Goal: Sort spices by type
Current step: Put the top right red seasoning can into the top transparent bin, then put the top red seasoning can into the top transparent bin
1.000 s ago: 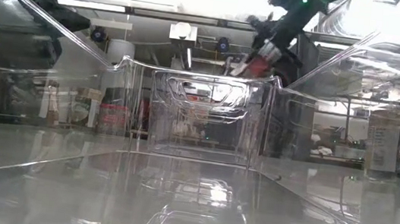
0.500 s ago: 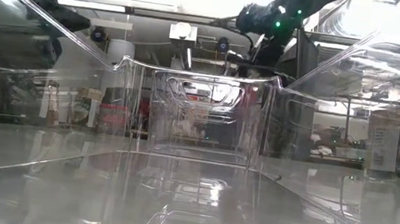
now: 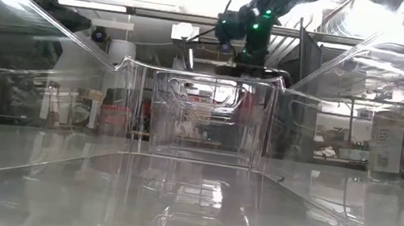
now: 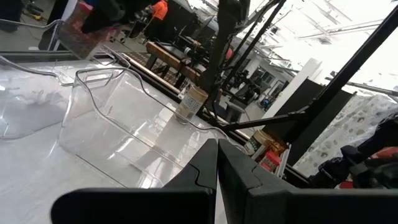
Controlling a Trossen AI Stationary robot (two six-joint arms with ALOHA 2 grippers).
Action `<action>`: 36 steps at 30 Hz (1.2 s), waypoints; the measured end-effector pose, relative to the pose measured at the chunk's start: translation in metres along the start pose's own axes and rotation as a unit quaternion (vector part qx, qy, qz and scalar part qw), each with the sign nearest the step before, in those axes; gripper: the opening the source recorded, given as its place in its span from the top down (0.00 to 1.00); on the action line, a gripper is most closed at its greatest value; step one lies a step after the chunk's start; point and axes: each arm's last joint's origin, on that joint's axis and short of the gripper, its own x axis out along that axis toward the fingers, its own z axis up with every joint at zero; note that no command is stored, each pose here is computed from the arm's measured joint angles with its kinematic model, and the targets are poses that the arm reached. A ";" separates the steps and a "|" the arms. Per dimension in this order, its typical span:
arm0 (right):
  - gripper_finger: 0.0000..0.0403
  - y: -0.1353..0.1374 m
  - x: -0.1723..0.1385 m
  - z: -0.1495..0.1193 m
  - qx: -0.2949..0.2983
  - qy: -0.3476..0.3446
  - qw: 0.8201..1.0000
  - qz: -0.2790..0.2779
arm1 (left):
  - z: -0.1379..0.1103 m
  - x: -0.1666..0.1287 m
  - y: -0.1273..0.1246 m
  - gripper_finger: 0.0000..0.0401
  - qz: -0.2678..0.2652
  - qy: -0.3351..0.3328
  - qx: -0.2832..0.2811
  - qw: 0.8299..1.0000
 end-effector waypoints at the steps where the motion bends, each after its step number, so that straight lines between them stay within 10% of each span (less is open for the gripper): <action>1: 0.49 0.003 0.000 0.002 -0.004 -0.003 1.000 0.004 | 0.000 0.000 0.000 1.00 0.000 0.000 0.000 1.000; 20: 0.49 0.001 0.030 0.011 0.027 0.042 0.998 -0.030 | 0.000 0.000 0.000 1.00 0.000 0.000 0.000 1.000; 26: 0.28 0.001 0.031 0.012 0.032 0.037 0.998 -0.025 | 0.000 0.000 0.000 1.00 0.000 0.000 0.000 1.000; 36: 0.24 0.003 0.023 0.018 0.015 0.025 1.000 -0.011 | 0.000 0.000 0.000 1.00 0.000 0.000 0.000 1.000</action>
